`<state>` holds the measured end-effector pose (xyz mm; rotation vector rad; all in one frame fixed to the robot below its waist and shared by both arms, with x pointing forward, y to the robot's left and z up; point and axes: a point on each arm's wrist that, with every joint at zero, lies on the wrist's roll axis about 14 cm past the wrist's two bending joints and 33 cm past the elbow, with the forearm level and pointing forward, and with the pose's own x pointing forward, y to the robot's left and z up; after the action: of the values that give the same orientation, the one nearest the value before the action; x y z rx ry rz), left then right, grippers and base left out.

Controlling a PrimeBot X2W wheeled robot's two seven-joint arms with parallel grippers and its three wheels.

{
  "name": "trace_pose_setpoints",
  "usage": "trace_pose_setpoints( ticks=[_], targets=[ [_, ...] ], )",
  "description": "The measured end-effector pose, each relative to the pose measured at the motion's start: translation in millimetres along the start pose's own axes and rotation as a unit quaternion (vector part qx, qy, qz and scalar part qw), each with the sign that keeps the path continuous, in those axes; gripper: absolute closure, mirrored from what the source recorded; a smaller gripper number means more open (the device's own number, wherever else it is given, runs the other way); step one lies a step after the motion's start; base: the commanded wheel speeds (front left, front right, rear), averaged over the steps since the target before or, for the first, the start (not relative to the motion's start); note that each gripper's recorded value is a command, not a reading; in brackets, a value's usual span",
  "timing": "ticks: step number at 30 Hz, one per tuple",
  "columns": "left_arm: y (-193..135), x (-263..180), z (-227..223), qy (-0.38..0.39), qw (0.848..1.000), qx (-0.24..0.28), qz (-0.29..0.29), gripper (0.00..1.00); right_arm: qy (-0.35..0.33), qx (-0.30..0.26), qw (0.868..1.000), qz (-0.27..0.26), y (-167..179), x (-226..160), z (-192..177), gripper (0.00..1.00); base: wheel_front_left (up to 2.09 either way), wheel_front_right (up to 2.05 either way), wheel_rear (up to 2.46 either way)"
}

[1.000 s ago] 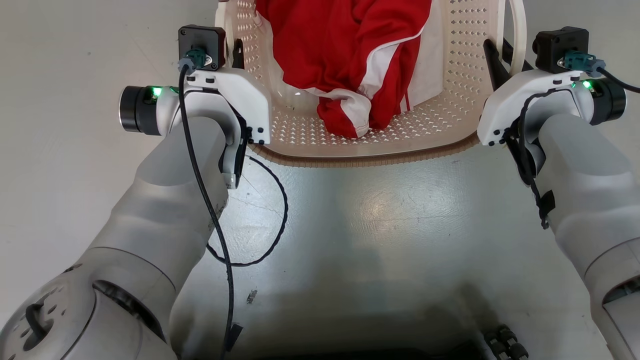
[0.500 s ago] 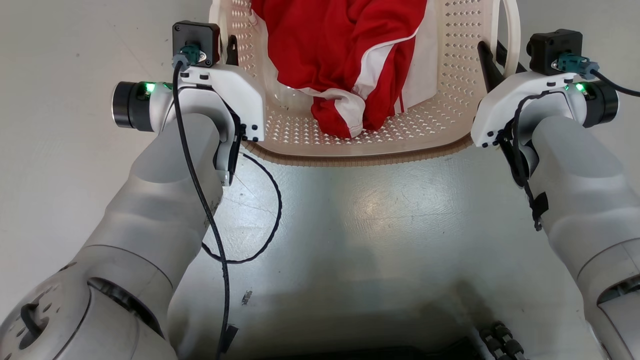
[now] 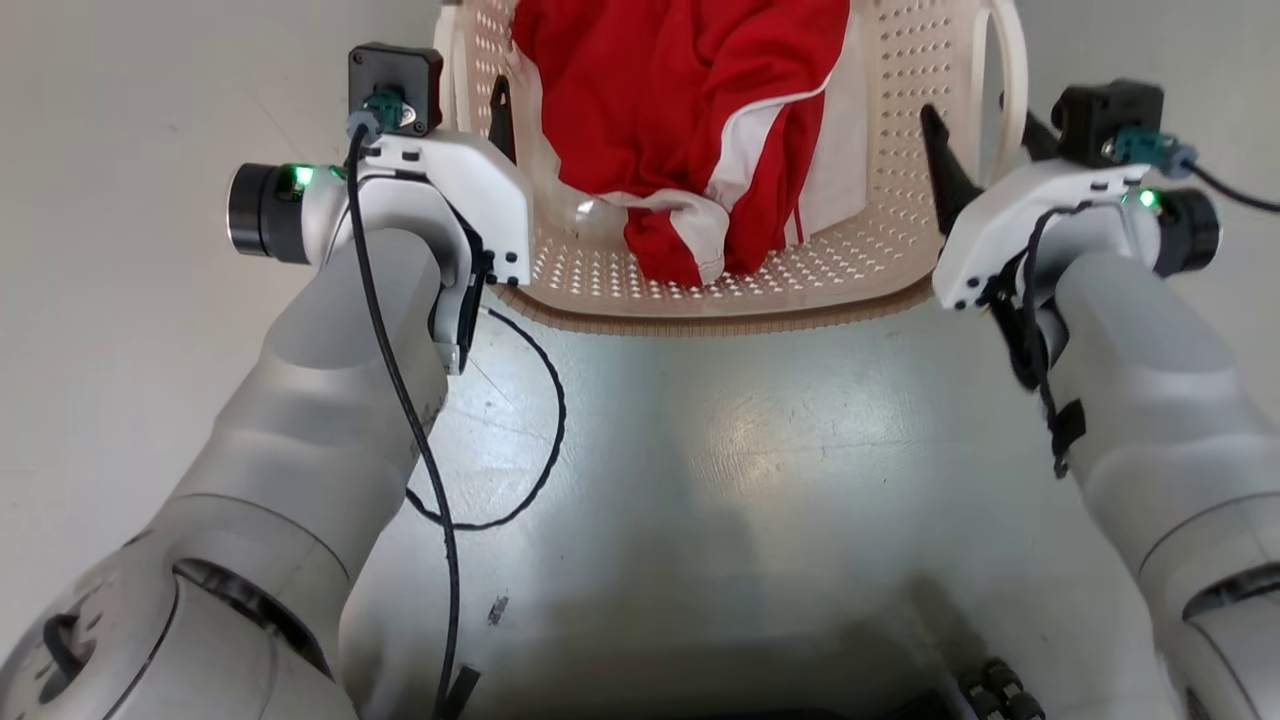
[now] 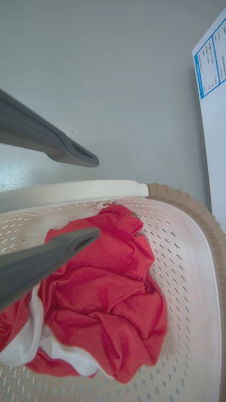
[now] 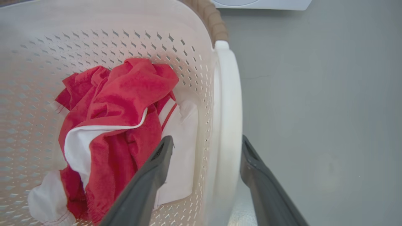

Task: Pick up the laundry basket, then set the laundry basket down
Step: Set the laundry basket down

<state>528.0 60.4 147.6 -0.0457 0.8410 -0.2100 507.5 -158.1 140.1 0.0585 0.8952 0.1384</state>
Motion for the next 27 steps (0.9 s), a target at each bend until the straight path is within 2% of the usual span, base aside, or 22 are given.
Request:
trace_pose_setpoints(
  ticks=[4,9,17,21,27],
  targets=[
    [3,-14,8,-0.011,1.000,-0.007,0.008,0.00,-0.007,0.016,1.000,-0.005,2,-16,1,0.00,0.00,0.00,0.00],
    [5,-43,13,-0.024,0.999,-0.023,0.015,0.00,-0.062,0.035,0.997,-0.008,2,-42,27,0.00,0.00,0.00,0.00],
    [-8,-102,43,-0.088,0.994,-0.062,0.006,0.00,-0.133,0.030,0.990,-0.024,-4,-107,51,0.00,0.00,0.00,0.00],
    [-10,-135,52,-0.118,0.991,-0.062,0.001,0.00,-0.185,0.023,0.982,-0.035,-8,-143,73,0.00,0.00,0.00,0.00],
    [-7,-181,83,-0.187,0.979,-0.083,0.008,0.00,-0.267,0.006,0.962,-0.058,-16,-200,107,0.00,0.00,0.00,0.00]
  ],
)
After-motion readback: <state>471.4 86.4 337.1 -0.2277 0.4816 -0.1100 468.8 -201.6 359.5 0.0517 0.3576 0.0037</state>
